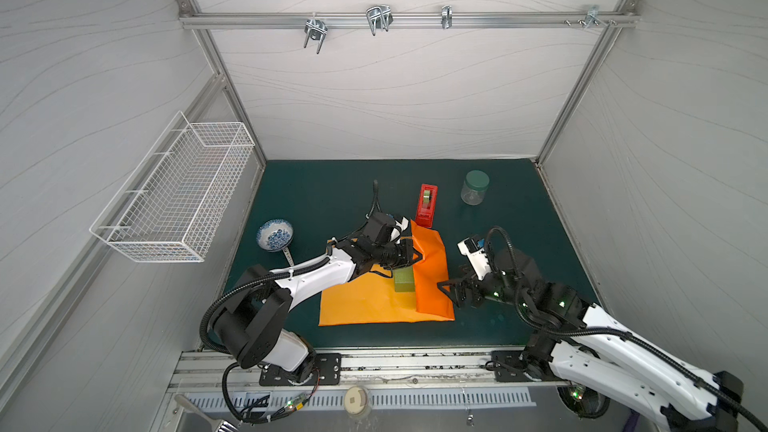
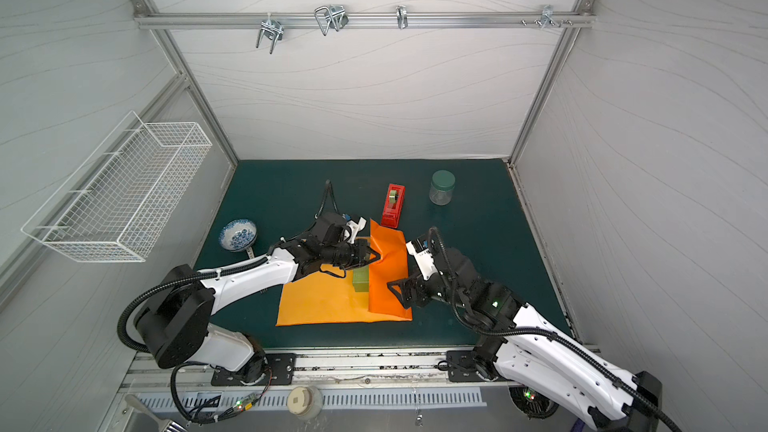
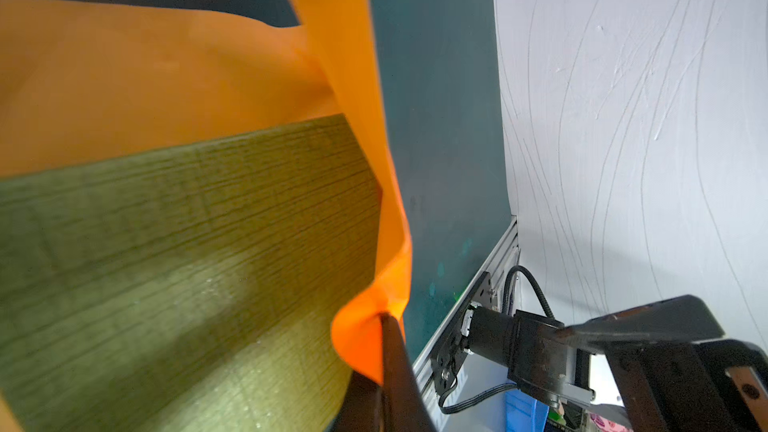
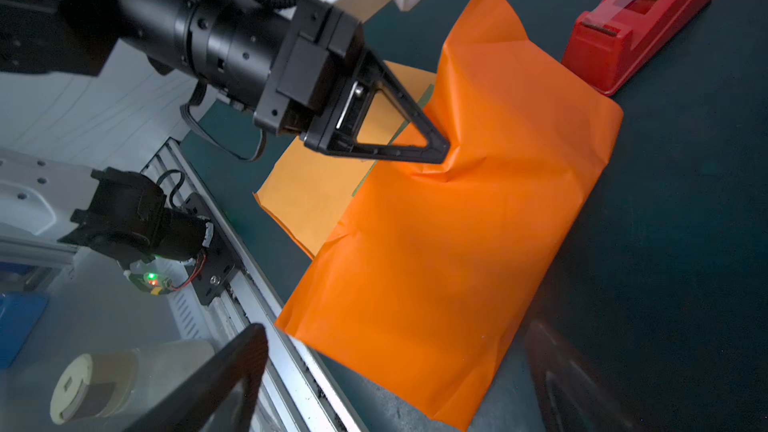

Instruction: Wrap the gift box in paper

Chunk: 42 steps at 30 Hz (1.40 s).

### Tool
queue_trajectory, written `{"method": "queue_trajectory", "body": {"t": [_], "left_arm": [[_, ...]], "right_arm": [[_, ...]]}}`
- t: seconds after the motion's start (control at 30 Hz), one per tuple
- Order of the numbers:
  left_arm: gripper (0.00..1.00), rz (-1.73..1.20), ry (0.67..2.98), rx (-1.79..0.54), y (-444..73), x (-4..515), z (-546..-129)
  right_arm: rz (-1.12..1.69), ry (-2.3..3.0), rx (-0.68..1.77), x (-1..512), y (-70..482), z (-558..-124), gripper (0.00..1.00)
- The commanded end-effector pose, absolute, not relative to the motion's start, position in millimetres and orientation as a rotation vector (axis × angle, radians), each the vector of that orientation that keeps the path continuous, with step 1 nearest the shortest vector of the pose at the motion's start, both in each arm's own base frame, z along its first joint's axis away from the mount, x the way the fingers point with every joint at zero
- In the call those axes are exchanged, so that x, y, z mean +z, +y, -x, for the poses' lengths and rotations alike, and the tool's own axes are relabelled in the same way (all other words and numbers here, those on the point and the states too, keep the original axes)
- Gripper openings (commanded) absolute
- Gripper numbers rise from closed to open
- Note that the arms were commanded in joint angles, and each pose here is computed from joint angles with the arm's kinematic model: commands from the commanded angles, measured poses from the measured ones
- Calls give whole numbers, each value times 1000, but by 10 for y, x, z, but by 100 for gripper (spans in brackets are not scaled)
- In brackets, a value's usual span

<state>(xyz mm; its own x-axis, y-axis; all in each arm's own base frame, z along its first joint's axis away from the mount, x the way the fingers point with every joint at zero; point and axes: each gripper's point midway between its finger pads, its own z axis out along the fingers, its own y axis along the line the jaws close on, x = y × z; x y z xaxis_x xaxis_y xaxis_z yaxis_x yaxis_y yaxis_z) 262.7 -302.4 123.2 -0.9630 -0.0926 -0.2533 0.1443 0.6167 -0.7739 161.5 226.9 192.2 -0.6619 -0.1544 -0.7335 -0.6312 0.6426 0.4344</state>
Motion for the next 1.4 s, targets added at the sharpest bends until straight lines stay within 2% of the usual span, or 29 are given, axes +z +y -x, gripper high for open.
{"method": "queue_trajectory", "body": {"t": [0.0, 0.2, 0.43, 1.0, 1.07, 1.17, 1.37], "left_arm": [[0, -97, 2498, -1363, -3050, 1430, -2660], [0, -64, 2517, -1360, -2914, 1369, -2688], [0, -43, 2533, -1318, -2765, 1300, -2663], [0, -10, 2555, -1223, -2595, 1174, -2664], [2, -6, 2555, -1205, -2573, 1171, -2665], [12, 4, 2552, -1164, -2524, 1183, -2673], [42, 66, 2565, -928, -2215, 1141, -2683]], "right_arm": [[467, 2218, 1066, 2011, 2352, -1788, 99], [278, 2473, 848, 1618, 2268, -2132, 99], [216, 2623, 740, 1248, 2347, -2318, 99], [295, 2748, 840, 823, 2739, -2434, 99], [291, 2759, 832, 770, 2729, -2426, 99], [289, 2781, 819, 675, 2713, -2406, 98], [285, 2806, 820, 559, 2713, -2364, 98]]}}
